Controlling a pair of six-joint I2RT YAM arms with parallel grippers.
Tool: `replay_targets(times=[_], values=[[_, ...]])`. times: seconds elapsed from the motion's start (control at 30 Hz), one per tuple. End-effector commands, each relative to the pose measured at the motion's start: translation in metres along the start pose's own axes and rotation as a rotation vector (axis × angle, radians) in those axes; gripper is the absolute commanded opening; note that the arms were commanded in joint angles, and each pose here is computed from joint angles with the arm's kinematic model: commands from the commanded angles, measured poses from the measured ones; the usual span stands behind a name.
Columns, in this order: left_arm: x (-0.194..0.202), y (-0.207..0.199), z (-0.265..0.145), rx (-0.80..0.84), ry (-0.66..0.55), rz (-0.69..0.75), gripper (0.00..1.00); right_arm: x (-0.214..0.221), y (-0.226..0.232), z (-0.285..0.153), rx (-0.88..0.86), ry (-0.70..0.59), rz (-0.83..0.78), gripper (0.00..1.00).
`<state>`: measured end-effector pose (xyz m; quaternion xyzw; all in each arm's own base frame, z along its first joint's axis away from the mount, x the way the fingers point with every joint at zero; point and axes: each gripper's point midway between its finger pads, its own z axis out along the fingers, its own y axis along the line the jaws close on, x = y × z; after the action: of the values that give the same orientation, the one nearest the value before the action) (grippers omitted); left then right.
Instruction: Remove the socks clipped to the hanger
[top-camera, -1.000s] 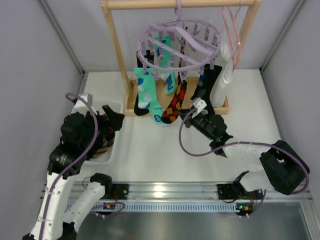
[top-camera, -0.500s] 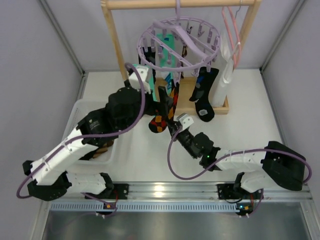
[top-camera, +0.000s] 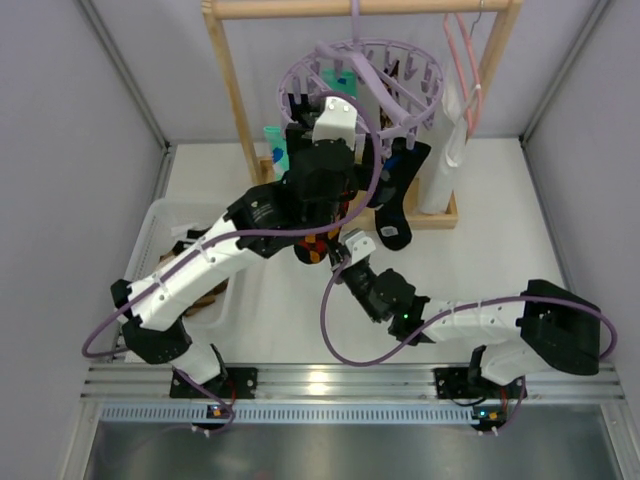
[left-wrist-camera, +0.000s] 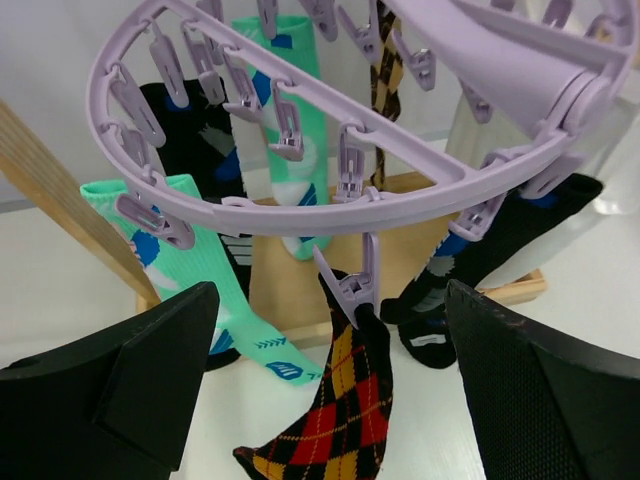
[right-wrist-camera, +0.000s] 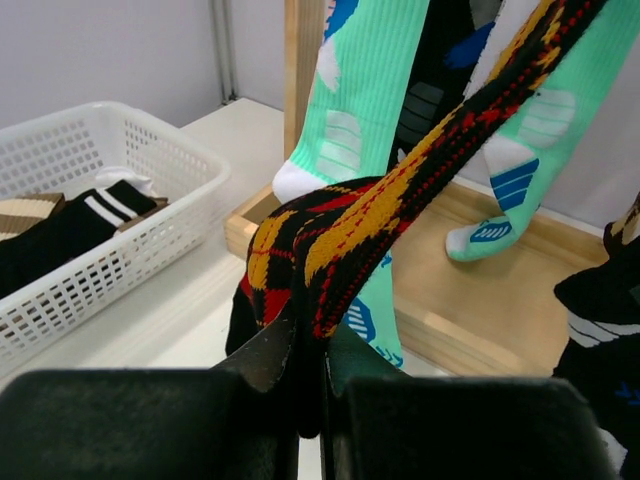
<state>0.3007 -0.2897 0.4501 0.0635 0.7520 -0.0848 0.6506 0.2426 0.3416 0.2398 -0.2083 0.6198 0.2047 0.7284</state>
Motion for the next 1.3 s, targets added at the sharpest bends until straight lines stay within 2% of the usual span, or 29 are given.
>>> replay_targets(times=[0.0,0.1,0.27,0.3,0.43,0.73,0.87,0.9,0.93,1.07,1.17,1.23,1.27], values=[[-0.003,0.009,0.01,-0.097,-0.022,0.039,0.97,-0.018,0.009,0.004,0.01,-0.031,0.011,0.0],[0.0,0.011,0.017,-0.128,-0.021,0.031,0.87,-0.017,0.015,0.005,-0.002,-0.031,0.003,0.0],[0.005,0.006,0.03,-0.158,-0.015,0.056,0.8,-0.013,0.024,0.004,-0.018,-0.029,-0.004,0.0],[0.007,0.004,0.034,-0.143,-0.008,0.052,0.72,-0.014,0.025,0.004,-0.021,-0.03,-0.002,0.0],[0.012,0.013,0.047,-0.149,0.007,0.032,0.6,-0.016,0.03,0.002,-0.03,-0.035,-0.014,0.0],[0.014,0.012,0.063,-0.11,0.022,0.009,0.54,-0.014,0.035,-0.001,-0.042,-0.036,-0.019,0.0],[0.012,0.009,0.065,-0.107,0.02,0.013,0.36,-0.013,0.034,-0.001,-0.04,-0.037,-0.018,0.0],[0.012,0.009,0.066,-0.108,0.019,0.015,0.26,-0.013,0.034,-0.002,-0.042,-0.037,-0.018,0.0],[0.011,0.009,0.066,-0.108,0.017,0.014,0.21,-0.013,0.034,-0.003,-0.042,-0.038,-0.016,0.0],[0.01,0.012,0.067,-0.113,0.015,0.011,0.04,-0.011,0.03,-0.007,-0.034,-0.039,-0.007,0.0],[0.009,0.012,0.065,-0.11,0.015,0.008,0.02,0.0,0.024,-0.019,-0.031,-0.03,0.028,0.0],[0.012,0.011,0.064,-0.09,0.023,0.011,0.13,0.018,0.013,-0.033,-0.015,-0.006,0.058,0.0],[0.014,0.01,0.063,-0.082,0.028,0.012,0.25,0.02,0.009,-0.038,-0.01,-0.001,0.073,0.0]])
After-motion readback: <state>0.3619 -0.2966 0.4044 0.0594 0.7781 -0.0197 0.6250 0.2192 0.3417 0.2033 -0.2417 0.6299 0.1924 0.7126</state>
